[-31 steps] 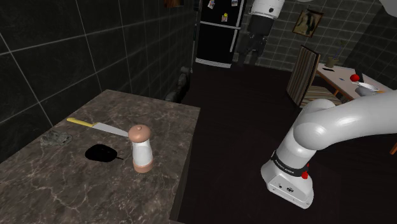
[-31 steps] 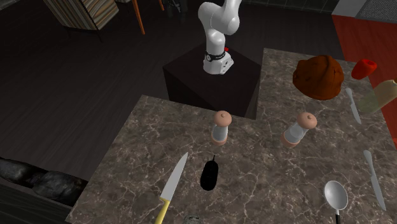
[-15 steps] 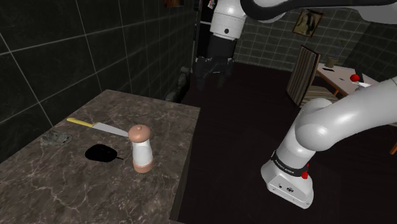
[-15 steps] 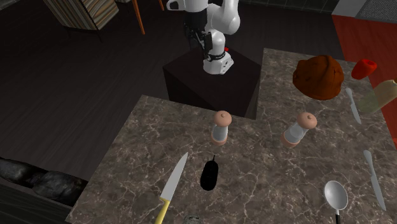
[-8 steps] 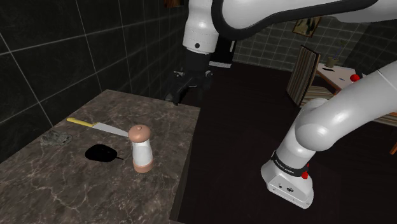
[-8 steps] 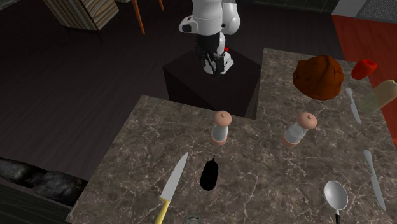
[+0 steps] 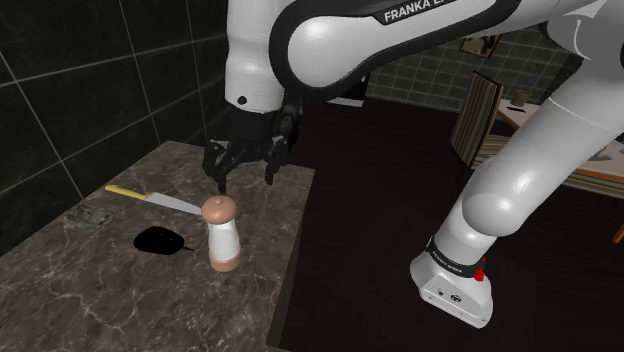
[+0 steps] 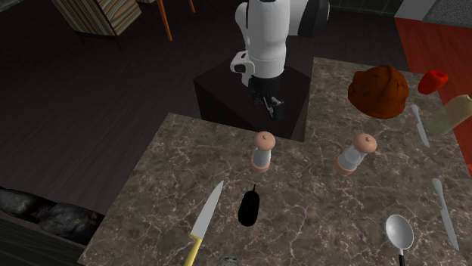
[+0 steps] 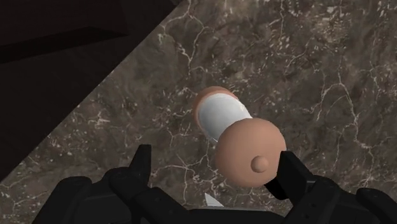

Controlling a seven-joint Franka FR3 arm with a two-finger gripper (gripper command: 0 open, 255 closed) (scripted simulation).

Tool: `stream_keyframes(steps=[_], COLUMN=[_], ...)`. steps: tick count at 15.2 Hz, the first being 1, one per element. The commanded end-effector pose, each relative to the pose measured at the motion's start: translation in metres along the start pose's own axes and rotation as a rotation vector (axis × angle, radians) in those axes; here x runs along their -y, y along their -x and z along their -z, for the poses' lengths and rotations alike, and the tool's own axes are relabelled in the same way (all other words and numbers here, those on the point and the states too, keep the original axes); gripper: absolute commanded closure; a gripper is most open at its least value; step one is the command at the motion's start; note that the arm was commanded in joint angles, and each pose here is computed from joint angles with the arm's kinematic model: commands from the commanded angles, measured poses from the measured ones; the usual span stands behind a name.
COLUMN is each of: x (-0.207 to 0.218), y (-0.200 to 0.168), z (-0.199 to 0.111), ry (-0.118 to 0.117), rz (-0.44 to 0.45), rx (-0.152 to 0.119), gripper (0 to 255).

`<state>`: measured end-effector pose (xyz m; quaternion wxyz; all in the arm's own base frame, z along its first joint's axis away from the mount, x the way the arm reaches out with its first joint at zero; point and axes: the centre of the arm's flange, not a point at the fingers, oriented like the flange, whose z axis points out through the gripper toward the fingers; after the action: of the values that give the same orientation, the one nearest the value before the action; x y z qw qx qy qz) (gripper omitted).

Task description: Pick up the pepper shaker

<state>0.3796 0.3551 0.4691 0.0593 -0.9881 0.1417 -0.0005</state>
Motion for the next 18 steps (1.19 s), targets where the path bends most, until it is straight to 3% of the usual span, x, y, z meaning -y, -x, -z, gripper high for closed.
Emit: stream_keyframes(steps=[1, 4, 13, 14, 18], x=[0.021, 0.047, 0.042, 0.043, 0.043], y=[-0.002, -0.005, -0.005, -0.006, -0.006], z=[-0.014, -0.027, -0.066, -0.066, -0.067], ry=[-0.001, -0.001, -0.001, -0.001, -0.001], rz=[-0.017, -0.031, -0.030, -0.030, -0.030], rx=[-0.001, -0.002, -0.002, -0.002, -0.002], gripper=[0, 0, 0, 255, 255])
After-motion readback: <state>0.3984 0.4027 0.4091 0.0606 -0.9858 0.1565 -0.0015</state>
